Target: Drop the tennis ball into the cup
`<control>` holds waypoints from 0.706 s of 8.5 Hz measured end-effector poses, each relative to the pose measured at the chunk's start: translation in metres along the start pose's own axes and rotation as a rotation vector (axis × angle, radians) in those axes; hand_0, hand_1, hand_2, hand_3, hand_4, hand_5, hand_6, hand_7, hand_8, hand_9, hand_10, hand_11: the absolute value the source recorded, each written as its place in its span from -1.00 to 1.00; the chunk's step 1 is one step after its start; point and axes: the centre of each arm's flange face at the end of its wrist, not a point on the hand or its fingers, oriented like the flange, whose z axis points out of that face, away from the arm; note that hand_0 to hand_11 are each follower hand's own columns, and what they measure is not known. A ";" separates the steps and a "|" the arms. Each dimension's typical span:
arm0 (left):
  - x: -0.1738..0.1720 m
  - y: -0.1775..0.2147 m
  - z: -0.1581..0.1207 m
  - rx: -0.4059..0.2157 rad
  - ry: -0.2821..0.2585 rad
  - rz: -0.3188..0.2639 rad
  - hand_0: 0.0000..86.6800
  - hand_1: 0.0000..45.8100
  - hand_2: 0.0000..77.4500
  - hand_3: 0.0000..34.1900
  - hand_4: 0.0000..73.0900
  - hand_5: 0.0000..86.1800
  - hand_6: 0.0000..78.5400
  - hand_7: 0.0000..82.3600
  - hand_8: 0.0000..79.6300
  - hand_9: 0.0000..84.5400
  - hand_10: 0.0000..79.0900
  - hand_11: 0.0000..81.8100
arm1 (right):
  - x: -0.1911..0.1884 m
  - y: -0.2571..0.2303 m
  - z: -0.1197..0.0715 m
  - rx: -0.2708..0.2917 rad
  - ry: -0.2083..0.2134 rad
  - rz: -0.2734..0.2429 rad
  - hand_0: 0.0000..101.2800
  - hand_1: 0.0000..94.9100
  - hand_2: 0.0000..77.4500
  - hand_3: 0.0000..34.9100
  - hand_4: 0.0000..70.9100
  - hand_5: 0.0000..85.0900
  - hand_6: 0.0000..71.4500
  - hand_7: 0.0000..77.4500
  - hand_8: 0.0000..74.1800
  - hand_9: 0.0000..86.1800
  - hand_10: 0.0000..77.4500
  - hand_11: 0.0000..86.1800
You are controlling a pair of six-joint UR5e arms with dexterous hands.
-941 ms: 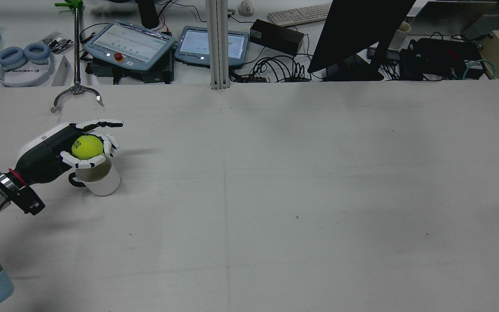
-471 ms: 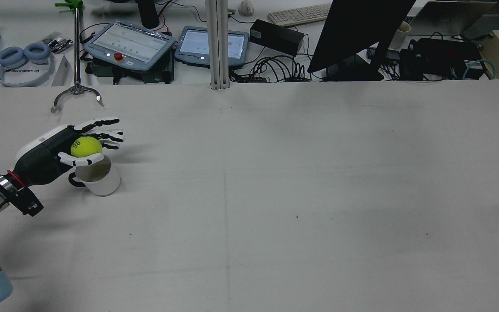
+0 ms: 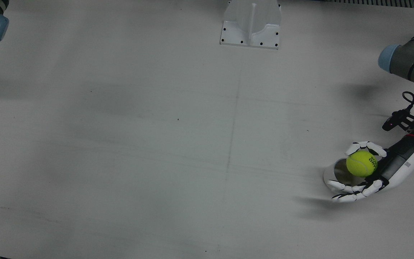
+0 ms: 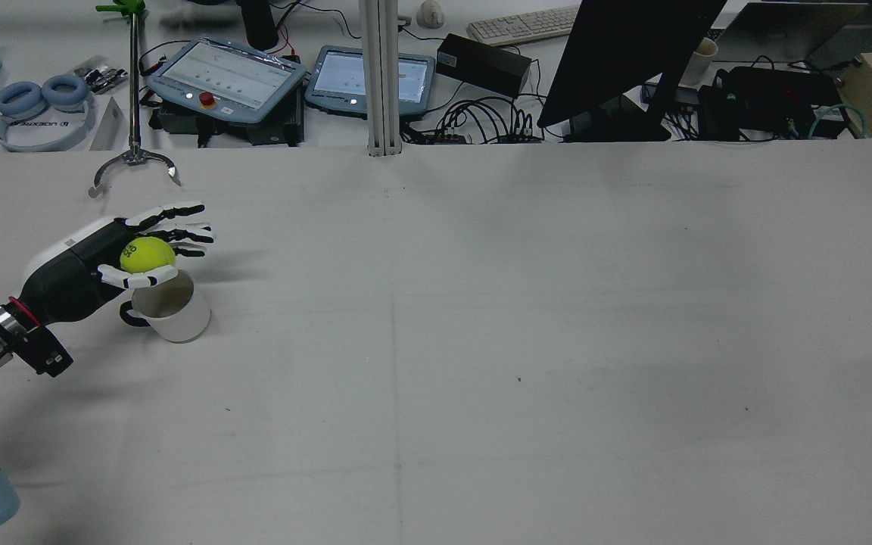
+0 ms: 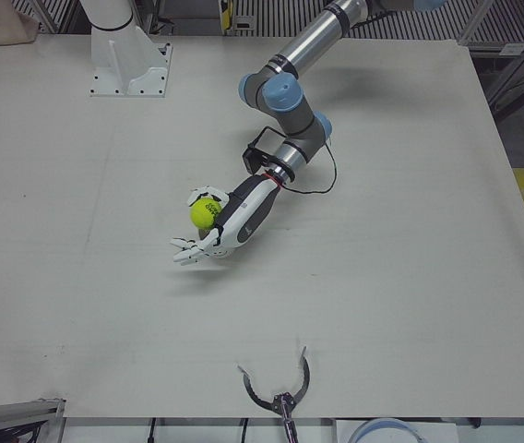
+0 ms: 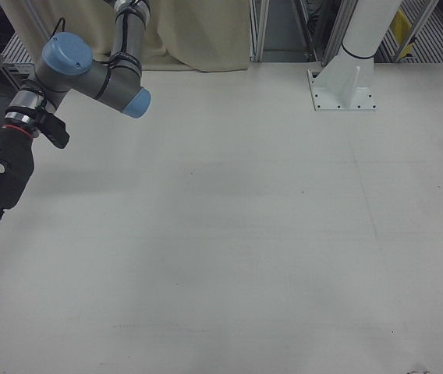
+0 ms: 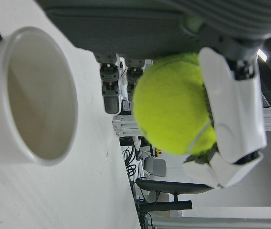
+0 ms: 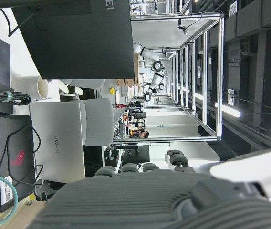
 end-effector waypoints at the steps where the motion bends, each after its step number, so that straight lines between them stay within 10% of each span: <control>1: 0.000 0.000 0.000 0.000 -0.001 -0.001 0.20 -0.10 0.06 -1.00 -0.69 -0.68 -0.03 -0.54 -0.58 -0.64 -0.56 -0.35 | 0.000 0.000 0.000 0.000 0.000 0.000 -1.00 -0.99 -0.99 -1.00 -1.00 -1.00 -1.00 -0.99 -1.00 -1.00 -1.00 -0.99; 3: 0.000 -0.001 0.000 -0.001 -0.003 -0.006 0.14 -0.17 0.13 -1.00 -0.75 -0.66 0.13 -0.60 -0.58 -0.70 -0.59 -0.35 | 0.000 0.000 0.000 0.000 0.000 0.000 -1.00 -0.99 -0.99 -1.00 -1.00 -1.00 -1.00 -1.00 -1.00 -1.00 -1.00 -0.99; 6: 0.001 -0.004 -0.003 0.007 -0.004 -0.014 0.24 0.00 -0.39 -1.00 -0.66 -0.67 -0.04 -0.51 -0.60 -0.65 -0.57 -0.35 | 0.000 0.000 0.000 0.000 0.000 0.000 -1.00 -0.99 -0.99 -1.00 -1.00 -1.00 -1.00 -0.99 -1.00 -1.00 -1.00 -0.99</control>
